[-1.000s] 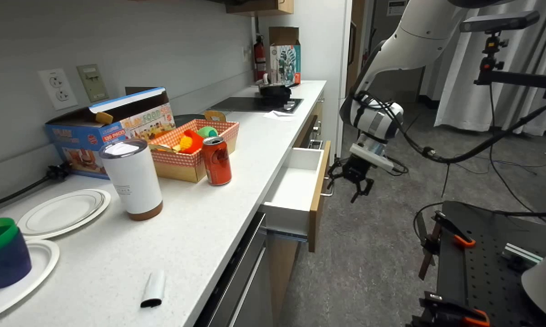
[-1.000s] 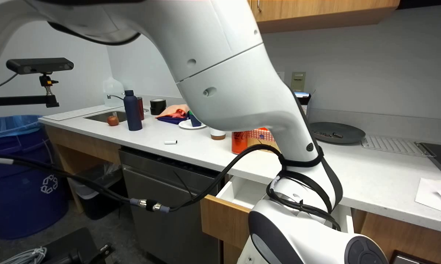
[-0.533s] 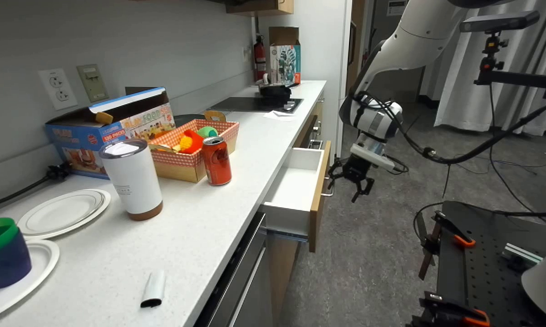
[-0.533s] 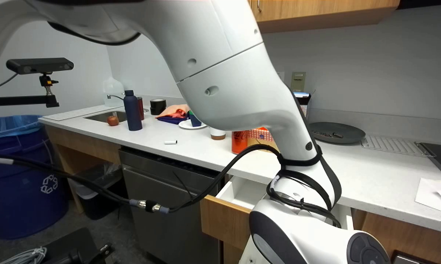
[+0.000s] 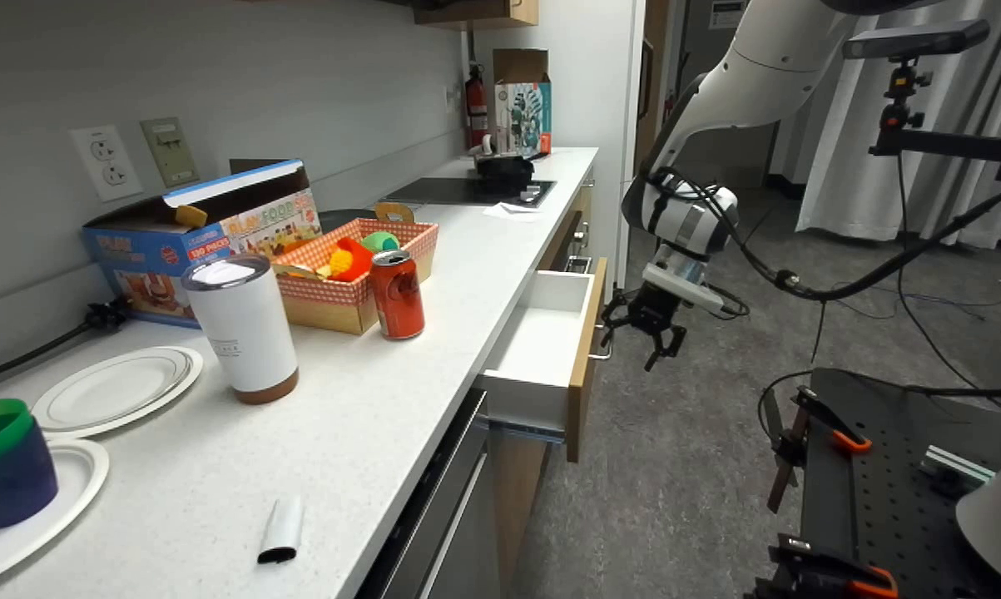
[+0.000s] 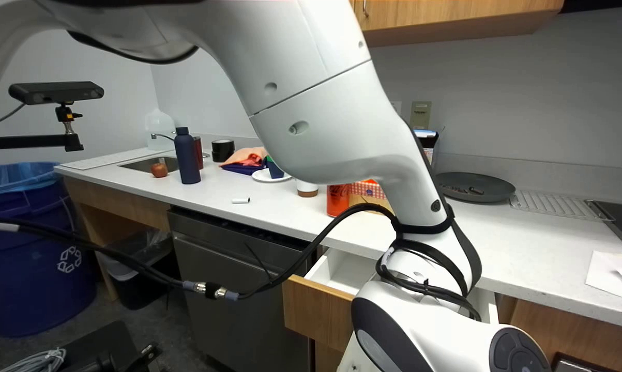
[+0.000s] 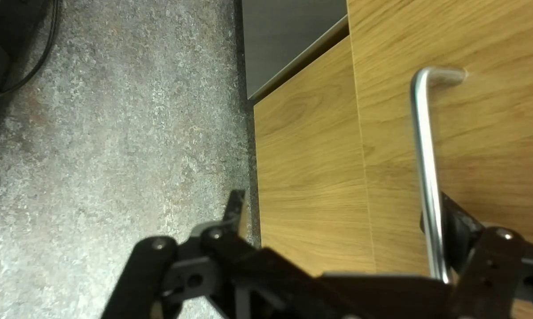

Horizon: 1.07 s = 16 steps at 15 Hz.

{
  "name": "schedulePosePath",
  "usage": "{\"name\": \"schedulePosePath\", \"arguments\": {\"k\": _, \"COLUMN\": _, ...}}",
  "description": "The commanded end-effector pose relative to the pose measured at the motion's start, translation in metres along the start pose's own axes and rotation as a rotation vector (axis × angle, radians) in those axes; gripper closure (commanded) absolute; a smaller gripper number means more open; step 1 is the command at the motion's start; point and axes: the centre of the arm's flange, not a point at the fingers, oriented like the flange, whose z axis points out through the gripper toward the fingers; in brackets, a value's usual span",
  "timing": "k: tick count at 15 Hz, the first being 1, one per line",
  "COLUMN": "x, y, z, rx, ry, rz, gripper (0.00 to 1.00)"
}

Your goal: Open the top drawer of the bottom cabinet.

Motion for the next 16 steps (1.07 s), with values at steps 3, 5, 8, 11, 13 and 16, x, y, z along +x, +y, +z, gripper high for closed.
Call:
{"name": "schedulePosePath", "arguments": {"k": 3, "x": 0.0057, "y": 0.0021, "z": -0.0045, "rx": -0.092, "ry": 0.070, "rz": -0.060, "gripper": 0.00}}
{"name": "schedulePosePath", "arguments": {"k": 5, "x": 0.0068, "y": 0.0015, "z": -0.0064, "rx": -0.127, "ry": 0.081, "rz": -0.099, "gripper": 0.00}}
{"name": "schedulePosePath", "arguments": {"k": 8, "x": 0.0063, "y": -0.0006, "z": -0.0045, "rx": -0.095, "ry": 0.060, "rz": -0.131, "gripper": 0.00}}
{"name": "schedulePosePath", "arguments": {"k": 11, "x": 0.0072, "y": -0.0021, "z": -0.0033, "rx": -0.071, "ry": 0.050, "rz": -0.179, "gripper": 0.00}}
{"name": "schedulePosePath", "arguments": {"k": 13, "x": 0.0079, "y": -0.0028, "z": -0.0028, "rx": -0.054, "ry": 0.043, "rz": -0.221, "gripper": 0.00}}
{"name": "schedulePosePath", "arguments": {"k": 16, "x": 0.0063, "y": -0.0016, "z": -0.0040, "rx": -0.043, "ry": 0.040, "rz": -0.163, "gripper": 0.00}}
